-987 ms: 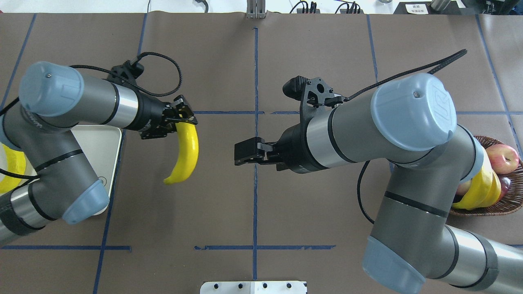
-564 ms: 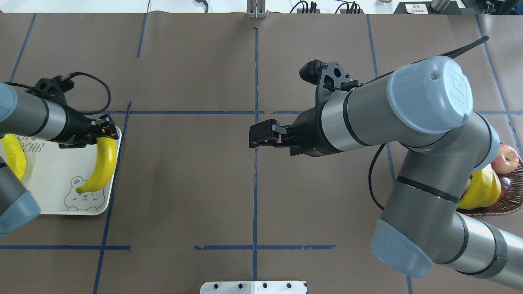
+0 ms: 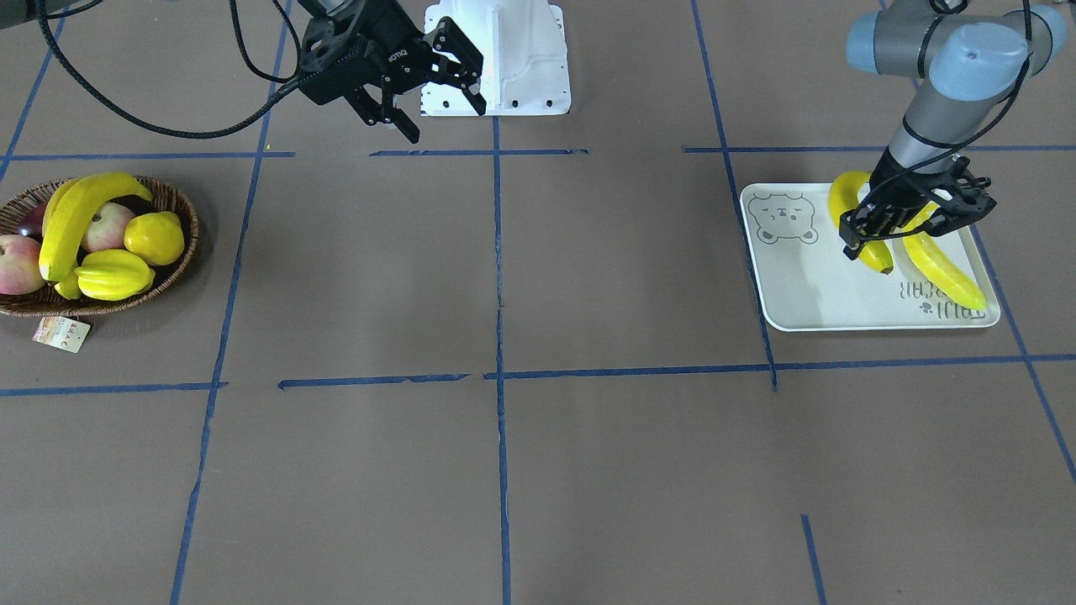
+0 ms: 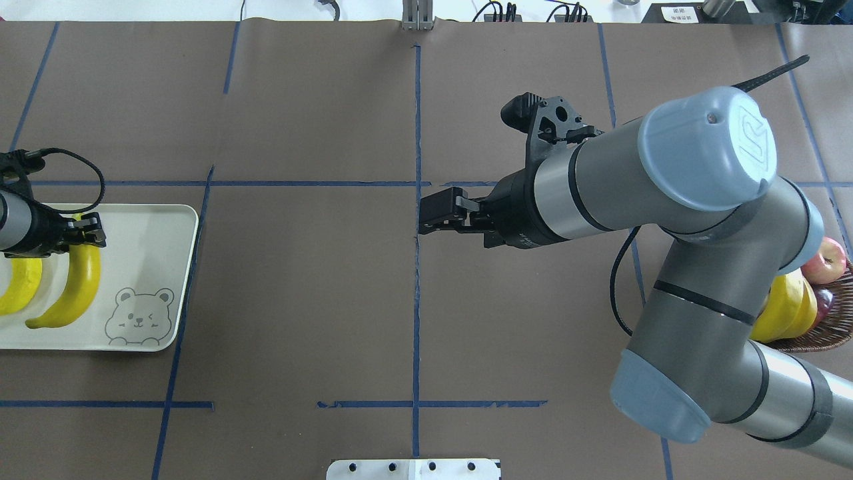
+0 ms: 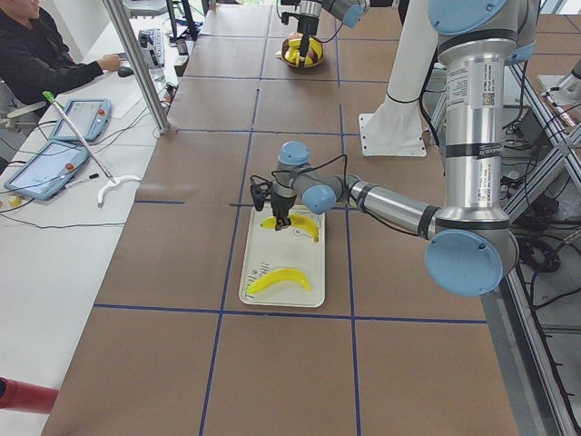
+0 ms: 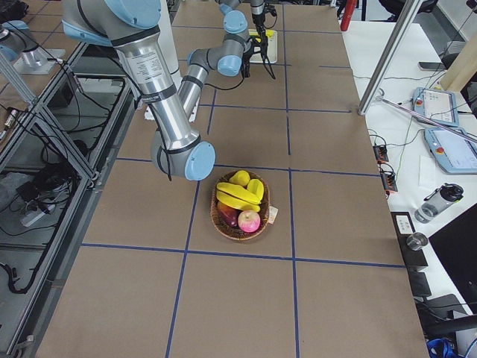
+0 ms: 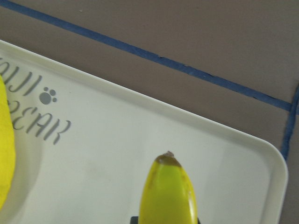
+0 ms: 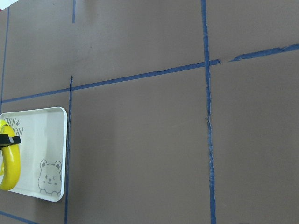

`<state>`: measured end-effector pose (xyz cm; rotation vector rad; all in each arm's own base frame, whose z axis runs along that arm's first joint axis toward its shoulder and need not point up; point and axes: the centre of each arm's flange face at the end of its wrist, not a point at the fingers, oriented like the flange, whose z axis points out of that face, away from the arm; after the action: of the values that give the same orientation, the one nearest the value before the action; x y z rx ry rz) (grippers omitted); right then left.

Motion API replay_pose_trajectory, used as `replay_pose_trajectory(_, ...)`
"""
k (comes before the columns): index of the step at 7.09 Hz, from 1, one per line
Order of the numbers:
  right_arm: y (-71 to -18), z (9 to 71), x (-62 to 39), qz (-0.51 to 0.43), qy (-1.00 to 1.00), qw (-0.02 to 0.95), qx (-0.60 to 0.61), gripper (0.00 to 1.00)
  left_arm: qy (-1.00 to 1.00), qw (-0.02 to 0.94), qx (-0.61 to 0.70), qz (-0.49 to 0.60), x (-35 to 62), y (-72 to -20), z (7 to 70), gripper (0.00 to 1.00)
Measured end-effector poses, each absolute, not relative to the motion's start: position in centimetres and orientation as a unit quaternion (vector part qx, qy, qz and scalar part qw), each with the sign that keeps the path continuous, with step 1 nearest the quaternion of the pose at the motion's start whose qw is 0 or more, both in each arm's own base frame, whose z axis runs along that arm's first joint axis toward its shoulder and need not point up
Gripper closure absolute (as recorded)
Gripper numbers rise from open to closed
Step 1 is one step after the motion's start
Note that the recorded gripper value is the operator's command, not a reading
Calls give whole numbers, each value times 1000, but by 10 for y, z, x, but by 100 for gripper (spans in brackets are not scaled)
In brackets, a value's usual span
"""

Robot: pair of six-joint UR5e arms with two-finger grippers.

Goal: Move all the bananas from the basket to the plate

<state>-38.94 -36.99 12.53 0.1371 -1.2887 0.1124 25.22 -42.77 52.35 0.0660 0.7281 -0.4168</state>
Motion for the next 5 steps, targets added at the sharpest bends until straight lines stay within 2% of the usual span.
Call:
replay_pose_trajectory(1, -370, 126, -389, 53, -599, 796, 64, 0, 342, 917, 35, -203, 251, -429, 536, 94)
replay_pose_trajectory(2, -370, 126, -390, 53, -599, 796, 64, 0, 333, 920, 36, -201, 250, -430, 544, 26)
replay_pose_trajectory(3, -370, 126, -389, 53, -599, 796, 64, 0, 325, 924, 38, -201, 250, -431, 553, 1)
replay_pose_trajectory(5, -372, 126, -388, 54, -599, 796, 65, 0, 311, 932, 52, -177, 251, -434, 566, 1)
